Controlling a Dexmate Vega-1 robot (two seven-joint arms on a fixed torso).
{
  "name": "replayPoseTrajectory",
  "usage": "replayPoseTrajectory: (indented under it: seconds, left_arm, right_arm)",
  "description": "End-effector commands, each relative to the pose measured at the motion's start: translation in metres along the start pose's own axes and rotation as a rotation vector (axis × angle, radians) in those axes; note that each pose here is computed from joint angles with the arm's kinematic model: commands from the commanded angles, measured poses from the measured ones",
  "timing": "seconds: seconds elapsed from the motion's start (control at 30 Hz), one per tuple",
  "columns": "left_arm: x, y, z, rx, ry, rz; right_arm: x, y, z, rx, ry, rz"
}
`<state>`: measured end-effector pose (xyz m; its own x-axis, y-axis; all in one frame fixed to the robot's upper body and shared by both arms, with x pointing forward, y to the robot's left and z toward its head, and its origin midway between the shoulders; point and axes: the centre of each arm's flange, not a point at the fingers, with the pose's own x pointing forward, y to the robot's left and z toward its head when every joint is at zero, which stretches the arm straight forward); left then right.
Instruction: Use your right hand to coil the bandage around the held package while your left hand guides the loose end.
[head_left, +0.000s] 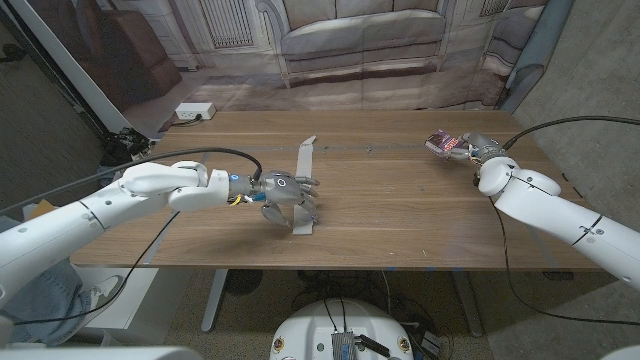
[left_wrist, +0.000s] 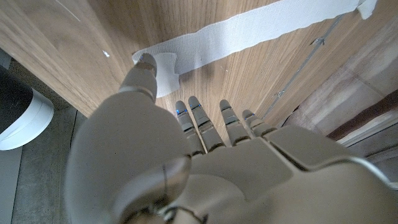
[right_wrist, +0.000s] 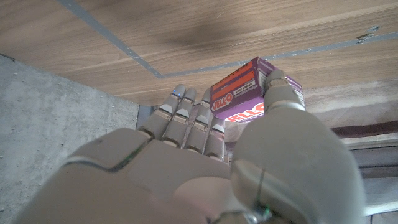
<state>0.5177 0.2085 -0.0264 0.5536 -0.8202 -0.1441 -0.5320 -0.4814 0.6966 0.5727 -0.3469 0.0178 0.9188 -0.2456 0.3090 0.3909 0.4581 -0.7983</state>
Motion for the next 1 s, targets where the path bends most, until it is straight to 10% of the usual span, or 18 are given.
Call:
replayPoseTrajectory:
  seconds: [0.03, 1.0]
  left_arm:
    - [0.003, -0.006, 0.005, -0.022, -0.009, 0.007]
    - [0.021, -0.013, 0.003, -0.03, -0.028, 0.006]
  right_arm:
    - [0.0, 0.004, -0.001, 0.003, -0.001, 0.006]
    - [0.002, 0.005, -0.004, 0.009, 0.018, 0.011]
